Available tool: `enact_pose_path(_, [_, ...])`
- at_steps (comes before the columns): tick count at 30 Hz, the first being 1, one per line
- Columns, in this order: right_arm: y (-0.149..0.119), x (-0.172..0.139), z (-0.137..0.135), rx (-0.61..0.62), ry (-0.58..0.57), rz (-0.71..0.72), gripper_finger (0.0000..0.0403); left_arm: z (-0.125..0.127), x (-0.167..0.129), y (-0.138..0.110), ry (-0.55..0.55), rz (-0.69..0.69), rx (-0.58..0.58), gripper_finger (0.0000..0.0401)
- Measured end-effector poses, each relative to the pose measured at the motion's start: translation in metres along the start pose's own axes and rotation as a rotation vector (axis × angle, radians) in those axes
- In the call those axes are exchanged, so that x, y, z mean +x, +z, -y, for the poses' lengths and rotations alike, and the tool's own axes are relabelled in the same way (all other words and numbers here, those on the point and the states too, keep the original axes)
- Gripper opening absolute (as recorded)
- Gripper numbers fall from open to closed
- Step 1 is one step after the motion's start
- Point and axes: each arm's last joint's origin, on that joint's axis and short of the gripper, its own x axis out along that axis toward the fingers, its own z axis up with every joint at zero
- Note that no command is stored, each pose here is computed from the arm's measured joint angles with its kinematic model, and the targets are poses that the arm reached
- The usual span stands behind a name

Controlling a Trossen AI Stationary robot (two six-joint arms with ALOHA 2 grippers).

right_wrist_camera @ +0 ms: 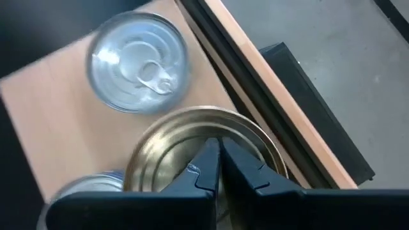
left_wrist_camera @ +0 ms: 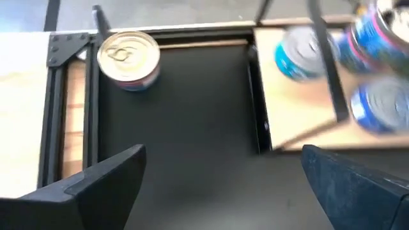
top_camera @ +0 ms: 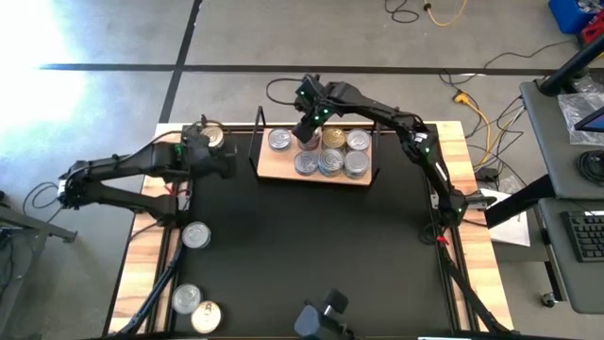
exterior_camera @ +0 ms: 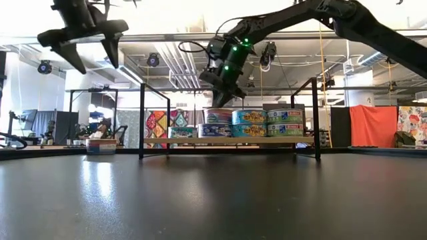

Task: Stack canned seafood by type on shelf
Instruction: Stack the green-blue tuna can on top of the other green-blue tuna can on the shelf

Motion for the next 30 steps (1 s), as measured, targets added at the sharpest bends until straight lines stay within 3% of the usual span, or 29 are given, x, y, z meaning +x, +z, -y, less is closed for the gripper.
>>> enact_pose_path(6, [0.012, -0.058, -0.018, -0.003, -0.006, 0.137, 0.0009, -0.01, 0.017, 0.018, 0.007, 0.009, -0.123, 0.04])
enact_pose_path(13, [0.005, -0.13, -0.05, -0.004, 0.04, 0.241, 0.0009, -0.006, 0.06, 0.038, -0.185, -0.079, -0.147, 0.0385])
enact_pose_path(17, [-0.013, -0.184, -0.075, -0.033, 0.062, 0.272, 0.0009, -0.019, 0.093, 0.038, -0.193, -0.201, -0.197, 0.0373])
enact_pose_path(20, [-0.033, -0.215, -0.098, -0.07, 0.024, 0.268, 0.0009, -0.024, 0.108, 0.033, -0.209, -0.211, -0.218, 0.0365])
enact_pose_path(25, [-0.07, -0.261, -0.143, -0.088, -0.041, 0.306, 0.0009, -0.018, 0.129, 0.021, -0.479, -0.237, -0.258, 0.0358])
enact_pose_path(30, [-0.099, -0.282, -0.174, -0.066, -0.048, 0.311, 0.0009, -0.02, 0.146, -0.001, -0.582, -0.267, -0.281, 0.0352])
